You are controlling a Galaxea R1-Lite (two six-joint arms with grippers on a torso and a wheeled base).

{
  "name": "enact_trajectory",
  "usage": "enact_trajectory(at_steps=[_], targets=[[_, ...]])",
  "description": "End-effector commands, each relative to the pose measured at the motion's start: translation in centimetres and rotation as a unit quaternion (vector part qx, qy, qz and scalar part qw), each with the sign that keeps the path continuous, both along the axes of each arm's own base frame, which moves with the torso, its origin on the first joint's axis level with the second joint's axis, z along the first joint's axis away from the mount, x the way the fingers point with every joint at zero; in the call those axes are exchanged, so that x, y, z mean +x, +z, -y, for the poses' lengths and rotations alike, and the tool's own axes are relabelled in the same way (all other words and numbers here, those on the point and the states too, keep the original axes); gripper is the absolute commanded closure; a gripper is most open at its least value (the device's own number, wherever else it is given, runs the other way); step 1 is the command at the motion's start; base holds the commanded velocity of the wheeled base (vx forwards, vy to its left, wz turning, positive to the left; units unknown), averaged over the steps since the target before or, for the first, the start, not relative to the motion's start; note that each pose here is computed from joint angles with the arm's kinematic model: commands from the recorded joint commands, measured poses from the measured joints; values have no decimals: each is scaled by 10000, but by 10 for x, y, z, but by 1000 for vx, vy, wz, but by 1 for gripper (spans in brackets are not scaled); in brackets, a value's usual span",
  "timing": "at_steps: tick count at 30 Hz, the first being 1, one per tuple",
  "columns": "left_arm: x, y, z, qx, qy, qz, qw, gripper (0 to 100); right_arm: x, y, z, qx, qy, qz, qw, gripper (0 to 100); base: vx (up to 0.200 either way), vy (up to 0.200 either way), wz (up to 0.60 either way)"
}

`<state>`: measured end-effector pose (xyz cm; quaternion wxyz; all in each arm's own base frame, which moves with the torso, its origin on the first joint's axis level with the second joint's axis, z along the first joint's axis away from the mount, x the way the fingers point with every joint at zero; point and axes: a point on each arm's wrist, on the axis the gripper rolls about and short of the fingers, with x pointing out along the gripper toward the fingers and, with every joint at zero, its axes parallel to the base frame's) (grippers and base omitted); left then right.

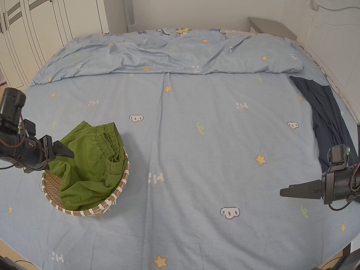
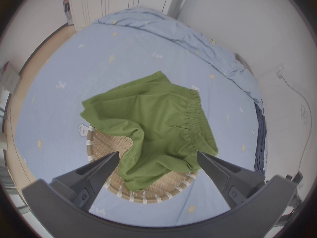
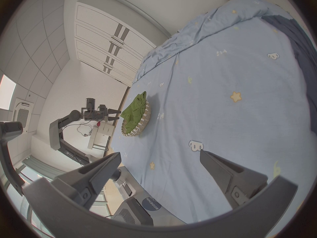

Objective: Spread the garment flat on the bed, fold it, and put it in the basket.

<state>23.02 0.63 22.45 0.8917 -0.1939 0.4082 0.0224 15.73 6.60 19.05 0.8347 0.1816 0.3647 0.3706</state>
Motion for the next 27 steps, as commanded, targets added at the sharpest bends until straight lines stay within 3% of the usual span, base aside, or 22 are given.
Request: enact_trajectory(at_steps=[1,2,4,7,11,15,17,20,27], targets=[[-82,45,23,217,-636,1056,9921,0,-35,16,11,-15,-223,747,9970,0,0,0,0],[-84,46,24,223,-654,1087,9917,0,-36,15,12,-28,-232,764,9968,0,0,0,0],[-130,37,30,388,-923,1517,9833,0,-67,1,24,-231,-298,1165,9925,0,0,0,0],[-159,20,26,523,-886,1957,9752,0,-87,-17,34,-407,-405,1402,9885,0,0,0,0],[-198,-17,11,788,-139,2997,9507,0,-133,-40,52,-341,-1096,2071,9716,0,0,0,0],[-214,-47,5,797,217,3341,9389,0,-159,-53,56,-210,-1382,2443,9596,0,0,0,0],[-220,-62,3,871,477,3349,9370,0,-169,-58,57,-150,-1351,2452,9599,0,0,0,0],[-229,-79,2,825,535,3403,9352,0,-178,-65,59,-136,-1246,2403,9626,0,0,0,0],[-248,-114,1,884,882,3667,9219,0,-182,-78,60,-108,-1077,2324,9666,0,0,0,0]])
